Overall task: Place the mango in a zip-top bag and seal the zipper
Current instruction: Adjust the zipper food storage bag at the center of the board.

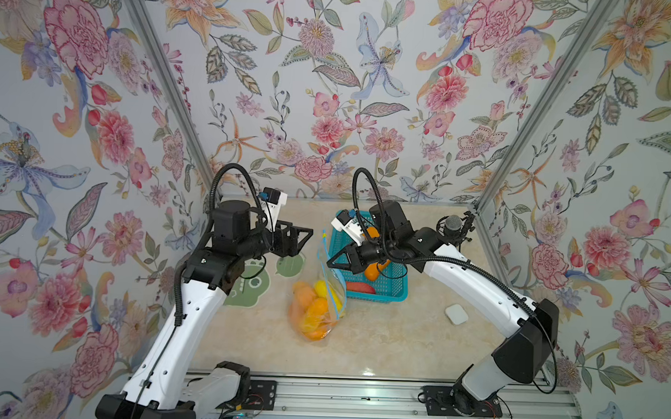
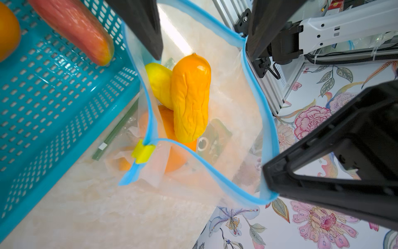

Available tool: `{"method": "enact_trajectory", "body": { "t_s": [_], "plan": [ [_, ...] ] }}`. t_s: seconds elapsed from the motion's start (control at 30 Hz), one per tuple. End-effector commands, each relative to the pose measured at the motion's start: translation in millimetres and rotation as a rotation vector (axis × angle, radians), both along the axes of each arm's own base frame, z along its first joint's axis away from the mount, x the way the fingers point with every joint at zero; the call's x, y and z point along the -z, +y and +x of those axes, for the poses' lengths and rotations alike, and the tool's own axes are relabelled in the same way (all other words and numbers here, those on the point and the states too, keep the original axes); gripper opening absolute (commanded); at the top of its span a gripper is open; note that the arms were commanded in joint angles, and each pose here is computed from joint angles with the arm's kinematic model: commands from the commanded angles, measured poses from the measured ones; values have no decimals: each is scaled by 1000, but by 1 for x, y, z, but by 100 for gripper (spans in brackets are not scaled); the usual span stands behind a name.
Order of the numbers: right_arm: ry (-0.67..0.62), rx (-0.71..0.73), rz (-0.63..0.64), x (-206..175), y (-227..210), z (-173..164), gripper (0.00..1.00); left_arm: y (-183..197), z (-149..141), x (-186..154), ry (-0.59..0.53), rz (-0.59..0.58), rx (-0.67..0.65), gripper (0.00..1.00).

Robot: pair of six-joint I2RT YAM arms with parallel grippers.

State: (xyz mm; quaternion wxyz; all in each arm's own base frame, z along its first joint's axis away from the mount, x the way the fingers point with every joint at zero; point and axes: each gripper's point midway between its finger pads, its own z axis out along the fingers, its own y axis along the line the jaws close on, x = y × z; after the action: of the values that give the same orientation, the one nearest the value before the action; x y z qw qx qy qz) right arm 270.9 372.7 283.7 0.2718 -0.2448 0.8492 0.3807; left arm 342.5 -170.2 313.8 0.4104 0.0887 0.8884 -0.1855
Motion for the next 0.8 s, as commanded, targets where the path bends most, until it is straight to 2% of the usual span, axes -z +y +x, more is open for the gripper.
{"method": "enact_trajectory", "body": {
  "t_s": [0.0,0.13,0.27,0.37,0.77],
  "plan": [
    [29,-14,29,3,17,4,48,0,3,-23,-59,-36,3,0],
    [52,-16,26,10,29,9,50,0,0,-29,-74,-47,9,0],
    [52,-26,32,8,36,9,63,2,-2,-32,-81,-47,6,0],
    [42,-26,35,4,35,9,66,2,-2,-30,-77,-45,4,0],
    [-17,69,50,-17,-5,20,60,2,-4,-27,-73,-42,11,0]
  ]
}}
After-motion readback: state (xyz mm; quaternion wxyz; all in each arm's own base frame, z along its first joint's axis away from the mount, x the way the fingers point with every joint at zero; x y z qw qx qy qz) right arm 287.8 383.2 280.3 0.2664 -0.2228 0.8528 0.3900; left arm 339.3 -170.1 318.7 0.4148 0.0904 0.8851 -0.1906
